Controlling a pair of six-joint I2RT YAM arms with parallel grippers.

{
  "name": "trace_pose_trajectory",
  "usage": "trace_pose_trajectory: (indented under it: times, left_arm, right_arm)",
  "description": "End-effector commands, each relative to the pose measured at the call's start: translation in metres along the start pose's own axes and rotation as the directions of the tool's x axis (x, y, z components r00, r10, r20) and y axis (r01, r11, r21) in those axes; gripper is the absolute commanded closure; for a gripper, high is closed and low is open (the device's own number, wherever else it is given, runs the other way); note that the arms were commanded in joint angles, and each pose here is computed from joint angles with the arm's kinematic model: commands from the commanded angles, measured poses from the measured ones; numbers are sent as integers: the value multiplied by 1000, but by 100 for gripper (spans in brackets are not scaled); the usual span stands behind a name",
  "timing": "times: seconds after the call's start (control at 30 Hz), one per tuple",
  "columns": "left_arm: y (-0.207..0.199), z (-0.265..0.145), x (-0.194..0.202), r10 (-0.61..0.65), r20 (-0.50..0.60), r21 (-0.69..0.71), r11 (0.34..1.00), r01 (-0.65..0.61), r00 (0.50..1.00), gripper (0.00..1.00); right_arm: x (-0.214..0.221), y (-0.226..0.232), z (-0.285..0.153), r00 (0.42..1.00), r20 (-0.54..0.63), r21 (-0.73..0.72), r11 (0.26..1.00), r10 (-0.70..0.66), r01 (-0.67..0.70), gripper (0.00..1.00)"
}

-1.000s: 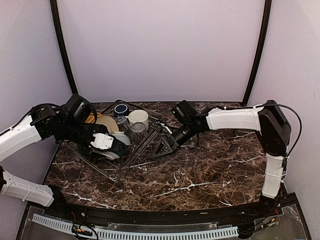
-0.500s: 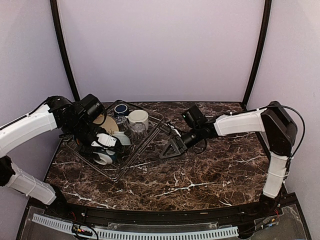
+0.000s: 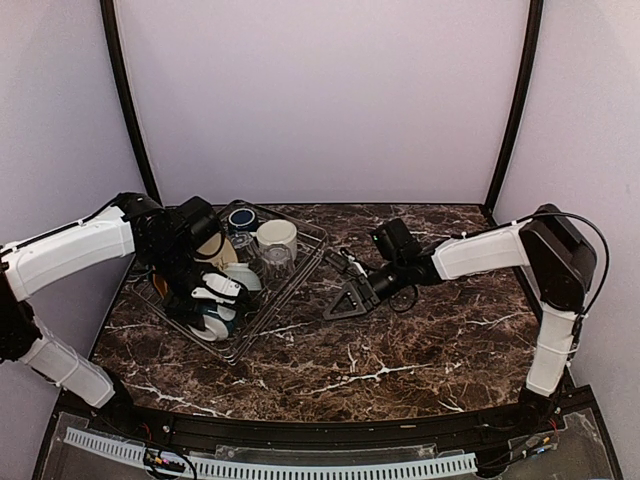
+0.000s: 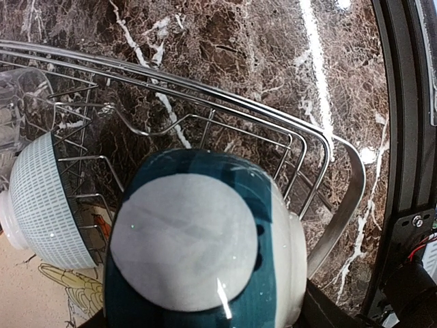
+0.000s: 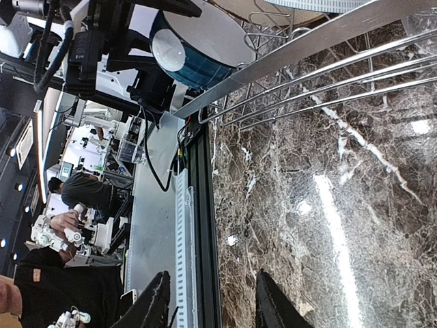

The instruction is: Load the mixed dishes into the dish rack

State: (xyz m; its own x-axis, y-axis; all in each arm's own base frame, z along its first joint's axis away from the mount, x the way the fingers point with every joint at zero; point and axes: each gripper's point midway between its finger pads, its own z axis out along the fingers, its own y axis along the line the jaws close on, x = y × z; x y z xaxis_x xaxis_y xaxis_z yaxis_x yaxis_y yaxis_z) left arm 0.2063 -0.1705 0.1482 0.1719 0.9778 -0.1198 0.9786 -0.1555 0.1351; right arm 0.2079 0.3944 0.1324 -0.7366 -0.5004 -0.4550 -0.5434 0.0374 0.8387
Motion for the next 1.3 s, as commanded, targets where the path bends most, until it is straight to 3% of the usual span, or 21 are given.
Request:
trace_pose_trajectory:
  times: [0.0, 0.27, 0.73, 0.97, 1.07, 1.27]
  left_arm:
    - [2, 2, -7, -13, 31, 31, 999, 12, 999, 51]
    - [15, 17, -10, -30, 12, 37, 999, 30, 999, 48]
    - [42, 23, -6, -83, -42, -53, 995, 81, 996, 22]
    - [51, 18, -7, -102, -44, -83, 992, 98, 994, 15]
    - [53, 15, -7, -107, -41, -94, 990, 103, 993, 6]
    - [53, 6, -7, -110, -26, -117, 987, 106, 994, 1]
  right_arm:
    - [-6, 14, -6, 998, 32, -29, 998, -53, 54, 60]
    - [0, 12, -6, 998, 39, -29, 999, -44, 46, 60]
    - [1, 12, -6, 998, 44, -30, 999, -36, 38, 61]
    - [1, 12, -7, 998, 46, -27, 999, -35, 36, 62]
    - [1, 13, -7, 998, 45, -23, 999, -35, 36, 62]
    - [1, 15, -9, 998, 45, -12, 999, -36, 37, 62]
